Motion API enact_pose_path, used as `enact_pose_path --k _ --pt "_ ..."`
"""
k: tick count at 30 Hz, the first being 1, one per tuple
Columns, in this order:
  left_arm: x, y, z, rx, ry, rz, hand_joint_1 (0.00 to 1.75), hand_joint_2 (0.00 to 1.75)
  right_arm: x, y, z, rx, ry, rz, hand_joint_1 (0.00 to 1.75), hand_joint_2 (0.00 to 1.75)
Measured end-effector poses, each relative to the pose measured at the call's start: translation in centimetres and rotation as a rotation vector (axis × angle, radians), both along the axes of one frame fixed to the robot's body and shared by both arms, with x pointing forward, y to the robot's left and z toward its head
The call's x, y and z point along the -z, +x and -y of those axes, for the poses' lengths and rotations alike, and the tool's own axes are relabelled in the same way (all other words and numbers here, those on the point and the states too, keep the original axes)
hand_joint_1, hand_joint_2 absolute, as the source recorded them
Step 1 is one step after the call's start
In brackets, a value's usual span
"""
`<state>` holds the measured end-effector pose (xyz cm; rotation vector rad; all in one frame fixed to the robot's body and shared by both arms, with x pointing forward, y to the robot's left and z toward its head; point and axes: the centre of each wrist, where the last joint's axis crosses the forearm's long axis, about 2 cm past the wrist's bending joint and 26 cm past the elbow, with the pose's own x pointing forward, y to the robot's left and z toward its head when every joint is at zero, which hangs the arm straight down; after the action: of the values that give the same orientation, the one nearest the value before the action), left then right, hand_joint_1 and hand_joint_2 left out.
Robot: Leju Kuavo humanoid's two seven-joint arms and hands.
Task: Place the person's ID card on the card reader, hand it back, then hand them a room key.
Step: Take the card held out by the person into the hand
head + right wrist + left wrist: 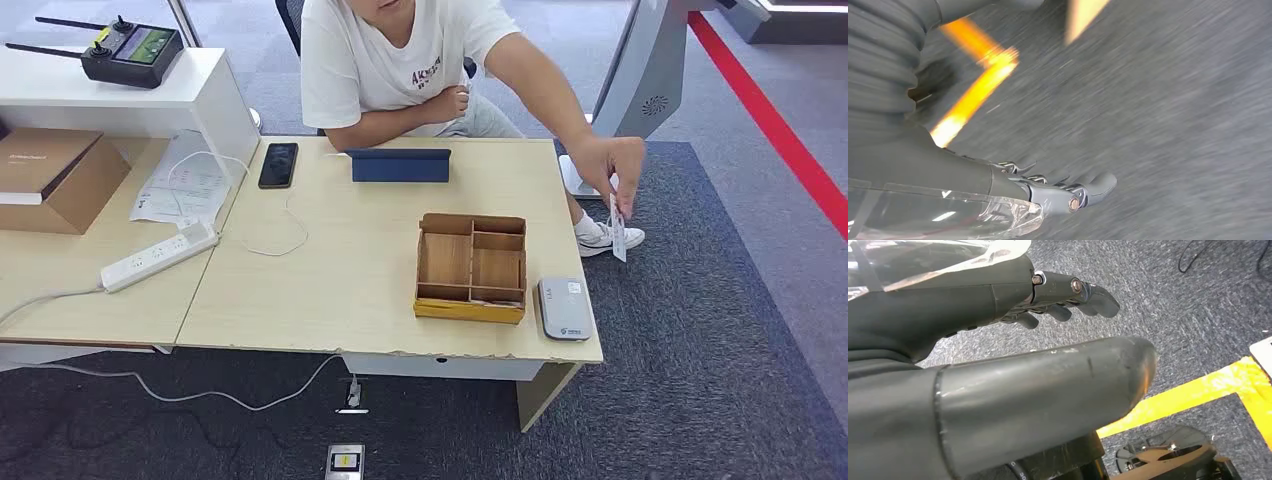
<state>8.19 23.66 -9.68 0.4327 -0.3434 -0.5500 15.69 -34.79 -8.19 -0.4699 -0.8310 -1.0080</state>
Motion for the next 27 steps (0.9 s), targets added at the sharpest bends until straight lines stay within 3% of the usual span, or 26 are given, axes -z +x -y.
enact_pose_path --k 5,7,8,11,12,13,15,18,21,27 --pt "0.0 0.0 -0.1 -0.011 -0.011 0.009 0.0 0.0 -2.1 5.3 0.7 -0.018 0.005 0.203 0.0 1.75" --pt "0.0 0.1 -0.1 -0.016 -0.016 0.014 0.0 0.0 -2.2 5.4 1.3 0.058 0.103 0.183 0.0 1.75" --pt "0.0 0.1 -0.1 -0.019 -0.019 0.016 0.0 0.0 -1.9 4.0 2.6 0.153 0.147 0.127 0.0 1.75" --pt "0.1 -0.4 -0.2 -0.026 -0.021 0.009 0.0 0.0 -2.8 -1.2 8.9 0.618 0.157 -0.01 0.0 1.75" --pt "0.2 -0.6 -0.3 -0.028 -0.019 0.005 0.0 0.0 -3.9 -1.5 10.5 0.737 0.117 -0.01 0.0 1.75" --pt "0.2 -0.7 -0.4 -0.03 -0.017 0.005 0.0 0.0 -5.2 -0.8 11.6 0.78 0.05 0.023 0.0 1.75" --pt "0.1 -0.1 -0.6 -0.029 -0.016 0.018 0.0 0.0 -7.9 1.7 12.0 0.711 -0.096 0.137 0.0 1.75" --pt "-0.1 0.8 -0.3 -0.026 -0.023 0.045 0.0 0.0 -11.0 4.7 9.9 0.405 -0.37 0.247 0.0 1.75" --pt "-0.1 0.5 -0.1 -0.019 -0.023 0.047 0.0 0.0 -13.8 6.9 7.0 0.155 -0.607 0.331 0.0 1.75" --pt "0.0 0.2 -0.1 -0.002 -0.021 0.049 0.0 0.0 -18.7 9.1 1.1 -0.085 -0.763 0.539 0.0 1.75"
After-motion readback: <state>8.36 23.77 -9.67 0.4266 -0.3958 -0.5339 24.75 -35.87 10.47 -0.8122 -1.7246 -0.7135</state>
